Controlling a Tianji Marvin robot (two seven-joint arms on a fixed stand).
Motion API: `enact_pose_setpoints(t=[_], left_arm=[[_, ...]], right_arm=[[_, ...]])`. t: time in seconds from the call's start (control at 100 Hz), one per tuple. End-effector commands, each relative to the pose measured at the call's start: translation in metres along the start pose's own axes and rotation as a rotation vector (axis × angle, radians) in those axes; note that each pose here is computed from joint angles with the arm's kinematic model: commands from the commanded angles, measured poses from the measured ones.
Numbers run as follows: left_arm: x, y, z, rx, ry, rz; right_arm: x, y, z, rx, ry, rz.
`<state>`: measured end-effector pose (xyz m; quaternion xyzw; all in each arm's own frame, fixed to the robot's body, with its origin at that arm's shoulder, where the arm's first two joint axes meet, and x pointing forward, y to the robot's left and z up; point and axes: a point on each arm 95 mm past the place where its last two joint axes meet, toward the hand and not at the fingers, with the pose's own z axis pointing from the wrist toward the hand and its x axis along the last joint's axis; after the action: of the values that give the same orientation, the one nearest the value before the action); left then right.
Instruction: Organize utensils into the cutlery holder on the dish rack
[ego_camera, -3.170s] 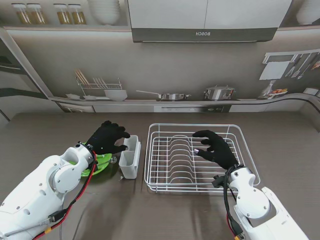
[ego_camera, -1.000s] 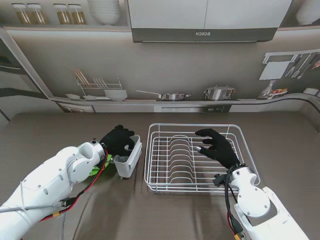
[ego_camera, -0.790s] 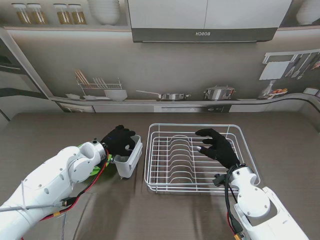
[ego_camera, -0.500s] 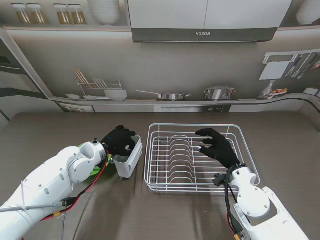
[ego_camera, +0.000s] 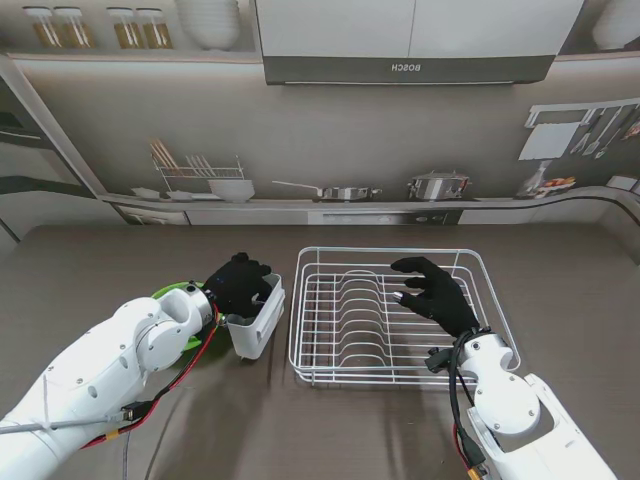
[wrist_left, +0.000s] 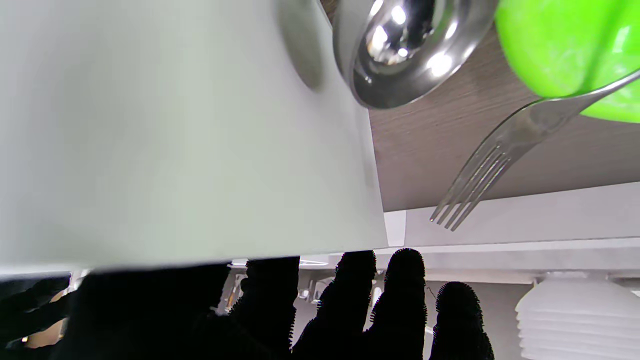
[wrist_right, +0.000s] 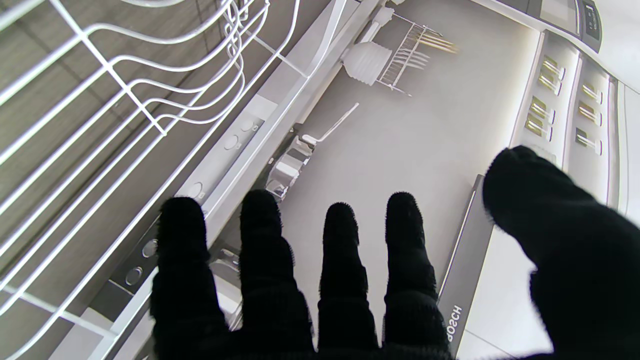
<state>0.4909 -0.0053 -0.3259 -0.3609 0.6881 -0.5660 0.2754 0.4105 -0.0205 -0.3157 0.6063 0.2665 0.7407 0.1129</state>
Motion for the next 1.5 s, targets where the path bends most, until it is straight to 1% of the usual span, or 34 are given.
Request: enact_pose_setpoints(t=[0.0,0.55,0.94,1.38,1.49], left_arm=[[0.001,0.01,-0.004,-0.035,-0.006,0.003],[0.005,0.002,-0.006,0.041,-0.023,0.052],[0.006,0.002,-0.005,0.052,-0.026,0.056],[0.006,-0.002,-0.003,0.092,-0.013,0.059],[0.006,-0.001,-0.003,0.088,-0.009,0.058]], right_arm=[[0.002,-0.005,-0.001,0.012,0.001,0.009],[0.002,-0.005,0.0,0.01,-0.002,0.018],[0.002,-0.005,0.001,0.009,-0.002,0.023],[0.001,-0.005,0.001,0.008,-0.002,0.025],[0.001,-0.005,0.001,0.007,-0.002,0.025]])
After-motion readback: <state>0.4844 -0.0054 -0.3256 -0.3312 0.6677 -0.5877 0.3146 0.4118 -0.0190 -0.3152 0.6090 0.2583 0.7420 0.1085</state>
